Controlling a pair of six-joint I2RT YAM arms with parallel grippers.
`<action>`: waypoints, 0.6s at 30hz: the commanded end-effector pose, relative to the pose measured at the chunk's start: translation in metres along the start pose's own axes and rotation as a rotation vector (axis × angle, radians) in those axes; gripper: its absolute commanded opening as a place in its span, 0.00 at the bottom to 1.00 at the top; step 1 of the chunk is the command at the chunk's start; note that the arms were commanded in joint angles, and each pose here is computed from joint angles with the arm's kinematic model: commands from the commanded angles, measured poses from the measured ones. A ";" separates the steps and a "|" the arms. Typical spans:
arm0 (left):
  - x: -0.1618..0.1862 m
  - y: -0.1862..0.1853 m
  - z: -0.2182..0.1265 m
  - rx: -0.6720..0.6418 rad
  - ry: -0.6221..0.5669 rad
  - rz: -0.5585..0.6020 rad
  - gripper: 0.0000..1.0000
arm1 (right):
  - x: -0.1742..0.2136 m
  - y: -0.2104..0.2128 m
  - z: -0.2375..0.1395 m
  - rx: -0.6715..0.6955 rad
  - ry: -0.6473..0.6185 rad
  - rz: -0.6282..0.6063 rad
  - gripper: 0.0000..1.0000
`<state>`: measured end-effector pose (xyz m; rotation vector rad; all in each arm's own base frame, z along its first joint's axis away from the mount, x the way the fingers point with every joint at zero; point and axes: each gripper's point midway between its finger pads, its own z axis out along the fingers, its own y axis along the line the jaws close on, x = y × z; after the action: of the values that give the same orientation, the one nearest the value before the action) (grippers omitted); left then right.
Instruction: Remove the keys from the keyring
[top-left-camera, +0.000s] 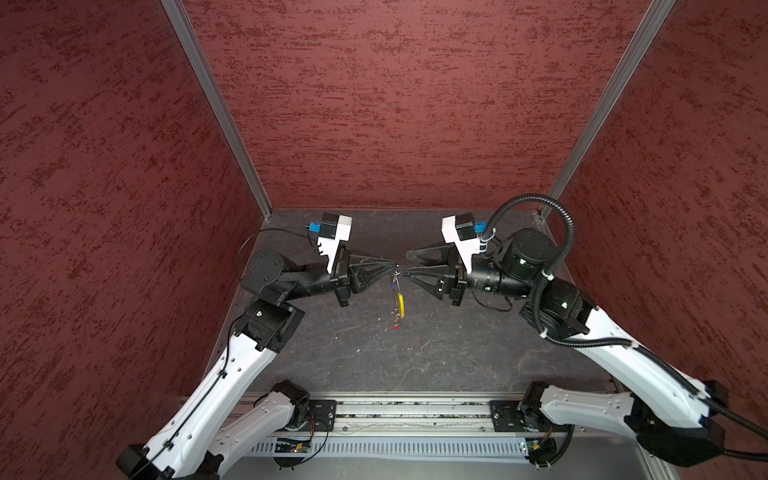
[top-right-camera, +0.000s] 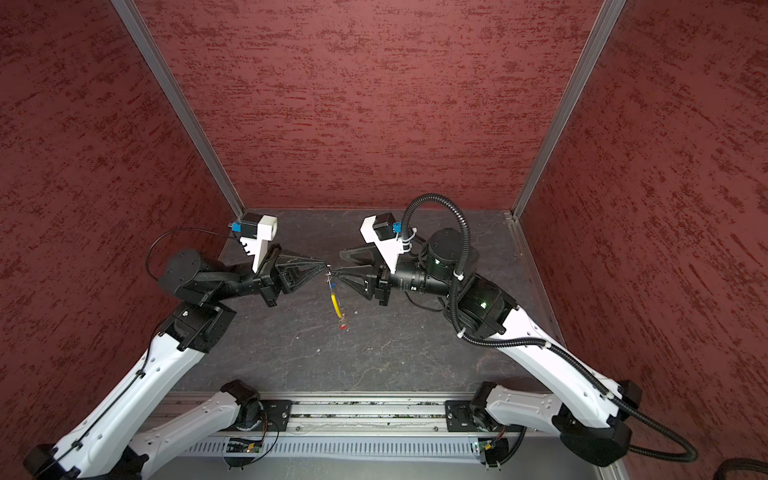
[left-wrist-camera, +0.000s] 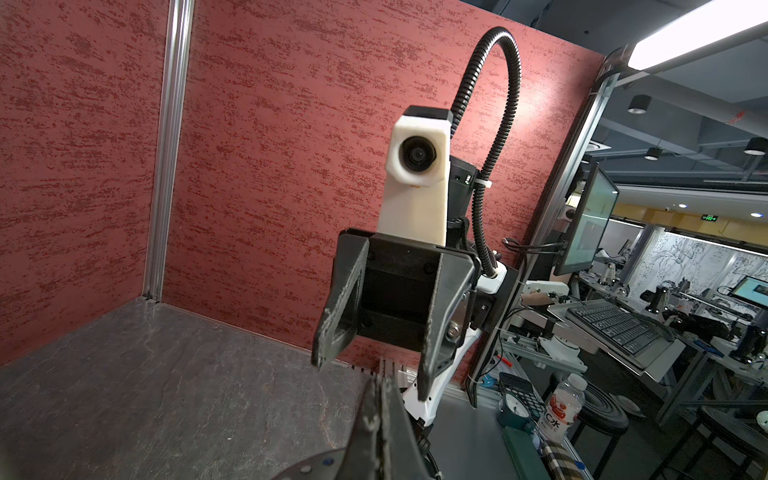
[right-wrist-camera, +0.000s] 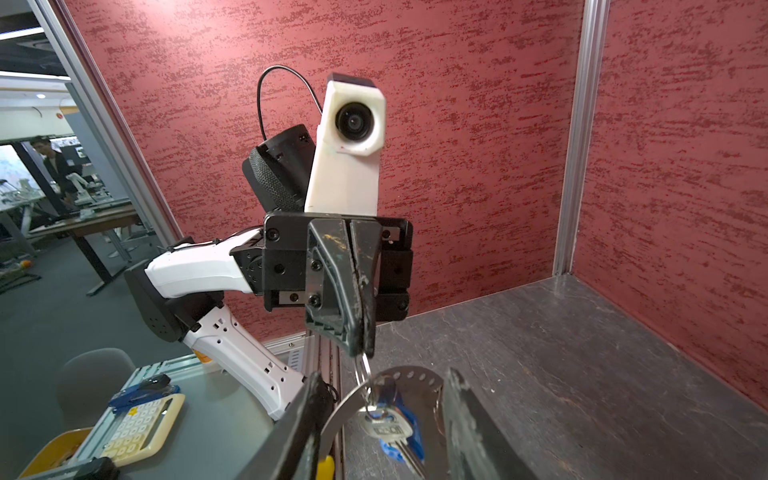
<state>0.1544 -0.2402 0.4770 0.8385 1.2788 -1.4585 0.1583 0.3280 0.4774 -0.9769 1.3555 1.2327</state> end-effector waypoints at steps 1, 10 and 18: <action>-0.002 -0.010 -0.002 0.027 -0.009 0.046 0.00 | -0.003 0.007 0.002 -0.059 -0.017 0.003 0.43; -0.001 -0.010 -0.002 0.028 -0.009 0.043 0.00 | 0.005 0.019 0.006 -0.153 0.019 0.020 0.28; 0.000 -0.007 0.000 0.026 -0.007 0.034 0.00 | 0.008 0.015 0.007 -0.140 0.026 0.020 0.05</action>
<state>0.1516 -0.2410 0.4740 0.8497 1.2805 -1.4677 0.1477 0.3384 0.4680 -1.0615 1.3586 1.3394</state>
